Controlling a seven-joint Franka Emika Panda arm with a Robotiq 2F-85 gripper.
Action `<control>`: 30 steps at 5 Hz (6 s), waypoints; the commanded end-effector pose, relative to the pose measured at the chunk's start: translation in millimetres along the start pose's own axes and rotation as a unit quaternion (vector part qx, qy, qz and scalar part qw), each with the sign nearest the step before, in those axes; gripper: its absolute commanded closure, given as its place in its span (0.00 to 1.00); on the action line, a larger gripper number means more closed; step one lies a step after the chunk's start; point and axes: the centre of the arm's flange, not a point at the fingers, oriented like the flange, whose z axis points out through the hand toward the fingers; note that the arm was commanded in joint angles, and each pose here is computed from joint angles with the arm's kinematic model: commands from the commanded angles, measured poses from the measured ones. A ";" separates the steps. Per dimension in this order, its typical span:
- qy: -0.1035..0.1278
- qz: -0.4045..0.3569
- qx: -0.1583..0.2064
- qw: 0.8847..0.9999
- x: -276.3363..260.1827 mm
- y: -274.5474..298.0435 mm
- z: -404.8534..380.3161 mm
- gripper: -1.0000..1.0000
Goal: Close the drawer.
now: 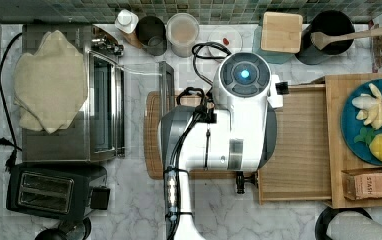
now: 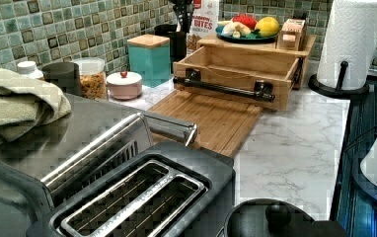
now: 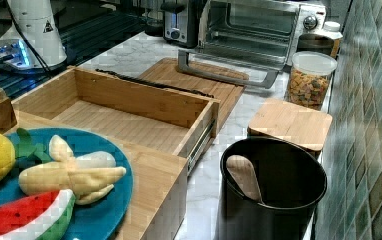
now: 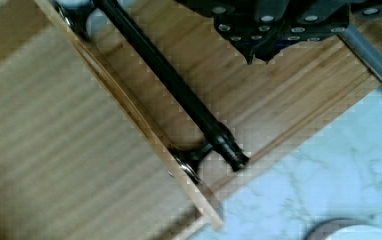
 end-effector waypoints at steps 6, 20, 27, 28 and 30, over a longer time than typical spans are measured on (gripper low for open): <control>0.007 -0.262 0.003 0.965 -84.5 7.3 130.9 1.00; 0.121 -0.233 -0.081 0.962 151.5 313.5 128.1 1.00; 0.087 -0.219 -0.111 0.965 161.1 339.4 120.2 1.00; 0.088 -0.219 -0.112 0.965 161.1 339.4 120.2 1.00; 0.087 -0.219 -0.112 0.965 161.1 339.5 120.2 1.00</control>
